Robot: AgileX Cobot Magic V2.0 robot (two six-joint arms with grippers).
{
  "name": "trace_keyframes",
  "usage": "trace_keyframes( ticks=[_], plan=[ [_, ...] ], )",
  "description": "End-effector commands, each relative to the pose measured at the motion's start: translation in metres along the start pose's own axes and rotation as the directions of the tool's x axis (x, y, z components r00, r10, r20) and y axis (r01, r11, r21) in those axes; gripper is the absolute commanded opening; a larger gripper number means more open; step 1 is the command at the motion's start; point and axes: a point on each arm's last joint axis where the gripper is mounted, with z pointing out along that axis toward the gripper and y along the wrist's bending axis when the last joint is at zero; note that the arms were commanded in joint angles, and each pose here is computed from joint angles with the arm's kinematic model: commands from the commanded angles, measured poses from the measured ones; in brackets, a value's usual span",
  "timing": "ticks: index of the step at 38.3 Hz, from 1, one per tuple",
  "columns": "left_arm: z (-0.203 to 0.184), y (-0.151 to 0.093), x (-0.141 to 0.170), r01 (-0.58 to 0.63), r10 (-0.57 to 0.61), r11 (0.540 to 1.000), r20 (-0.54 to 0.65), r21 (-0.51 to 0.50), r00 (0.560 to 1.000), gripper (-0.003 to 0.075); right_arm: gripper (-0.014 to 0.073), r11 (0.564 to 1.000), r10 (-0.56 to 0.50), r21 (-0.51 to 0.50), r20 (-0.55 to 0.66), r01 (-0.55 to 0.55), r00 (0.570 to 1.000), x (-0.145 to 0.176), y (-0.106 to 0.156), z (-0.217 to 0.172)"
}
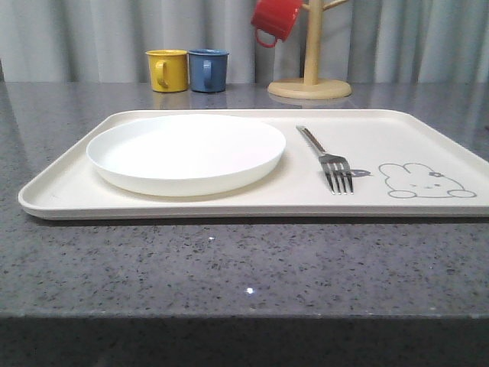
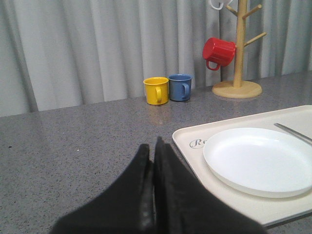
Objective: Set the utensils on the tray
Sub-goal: 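Move the right gripper above the steel chopsticks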
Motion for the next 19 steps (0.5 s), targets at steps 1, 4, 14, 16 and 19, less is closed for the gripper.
trace_keyframes(
  ticks=[1,4,14,16,19],
  plan=[
    [-0.002,0.001,-0.015,0.021,-0.02,1.0,0.098,-0.01,0.995,-0.0018,0.04,1.0,-0.019,0.005,0.003,0.019,1.0,-0.007,-0.002,0.005],
    [-0.002,0.001,-0.015,0.021,-0.02,1.0,0.098,-0.01,0.995,-0.0018,0.04,1.0,-0.02,0.005,-0.032,0.021,0.999,-0.012,-0.002,0.021],
    [-0.002,0.001,-0.015,0.021,-0.02,1.0,0.098,-0.01,0.995,-0.0018,0.04,1.0,-0.019,0.0,-0.075,0.019,0.997,-0.023,-0.001,0.053],
    [-0.002,0.001,-0.015,0.021,-0.02,1.0,0.098,-0.01,0.995,-0.0018,0.04,1.0,-0.017,-0.007,-0.077,0.017,0.997,-0.024,0.0,0.057],
    [-0.002,0.001,-0.015,0.021,-0.02,1.0,0.098,-0.01,0.995,-0.0018,0.04,1.0,-0.017,-0.007,-0.089,0.017,0.996,-0.025,0.0,0.062]
  ],
)
